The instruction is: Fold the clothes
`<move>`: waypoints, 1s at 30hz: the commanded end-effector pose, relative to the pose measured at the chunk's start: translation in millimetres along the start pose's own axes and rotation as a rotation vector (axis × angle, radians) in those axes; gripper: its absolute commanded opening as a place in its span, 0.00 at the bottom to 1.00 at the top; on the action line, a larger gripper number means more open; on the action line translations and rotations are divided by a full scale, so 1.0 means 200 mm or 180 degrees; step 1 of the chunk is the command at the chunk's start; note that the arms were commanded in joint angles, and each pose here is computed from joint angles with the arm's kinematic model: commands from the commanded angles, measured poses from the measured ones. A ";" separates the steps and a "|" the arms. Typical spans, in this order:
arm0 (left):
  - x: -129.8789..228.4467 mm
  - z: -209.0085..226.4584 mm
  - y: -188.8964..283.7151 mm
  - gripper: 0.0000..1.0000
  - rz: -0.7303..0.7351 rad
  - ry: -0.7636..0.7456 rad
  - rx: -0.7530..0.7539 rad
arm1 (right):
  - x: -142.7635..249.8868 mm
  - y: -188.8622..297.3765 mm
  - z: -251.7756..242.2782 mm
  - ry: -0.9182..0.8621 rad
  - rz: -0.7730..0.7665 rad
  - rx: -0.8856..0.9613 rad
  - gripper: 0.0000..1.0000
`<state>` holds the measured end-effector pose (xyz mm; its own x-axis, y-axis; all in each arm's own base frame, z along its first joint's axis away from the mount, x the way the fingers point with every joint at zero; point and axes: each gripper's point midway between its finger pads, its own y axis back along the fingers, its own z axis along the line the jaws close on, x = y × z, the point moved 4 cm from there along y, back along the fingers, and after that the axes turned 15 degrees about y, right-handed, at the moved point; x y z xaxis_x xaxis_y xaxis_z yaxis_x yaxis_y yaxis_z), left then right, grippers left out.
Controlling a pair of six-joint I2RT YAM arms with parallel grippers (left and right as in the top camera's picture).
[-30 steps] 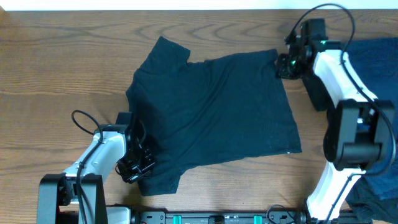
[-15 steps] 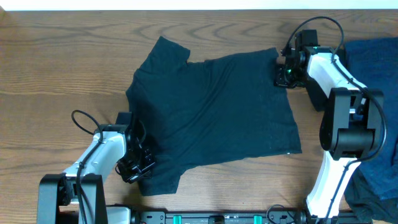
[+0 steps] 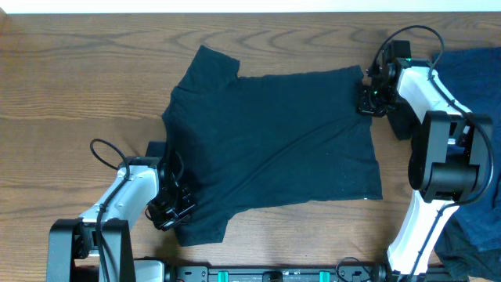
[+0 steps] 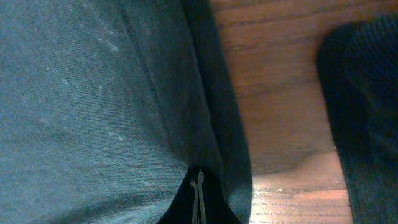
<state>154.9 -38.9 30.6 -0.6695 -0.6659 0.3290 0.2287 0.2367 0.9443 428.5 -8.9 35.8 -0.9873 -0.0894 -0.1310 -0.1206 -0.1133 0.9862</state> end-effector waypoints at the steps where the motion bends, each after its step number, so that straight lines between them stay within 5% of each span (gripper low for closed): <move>1: 0.00 0.01 -0.03 0.06 0.0025 -0.0040 -0.0016 | 0.09 -0.10 -0.09 -0.0192 0.0244 0.0203 0.02; 4: -0.03 -0.05 0.03 0.06 -0.0057 -0.0303 0.0062 | 0.01 -0.03 -0.06 -0.0174 0.0055 0.0101 0.27; 13: -0.08 -0.25 0.44 0.06 -0.0277 -0.0520 0.0254 | -0.16 0.63 0.02 -0.0197 -0.0804 0.0022 0.59; 21: -0.01 -0.34 0.60 0.06 -0.0476 -0.0762 0.0404 | 0.17 0.96 0.05 -0.0447 -0.0490 0.0027 0.59; 30: 0.15 -0.33 0.57 0.06 -0.0346 -0.1052 0.0198 | 0.54 0.92 0.05 -0.0957 0.0131 -0.0024 0.53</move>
<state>211.7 -74.7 144.2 -0.8635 -0.4604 0.2060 0.1055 0.2345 0.9664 318.4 -31.4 206.7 -0.9828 0.1698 -0.0729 -0.0948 -0.1247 0.9877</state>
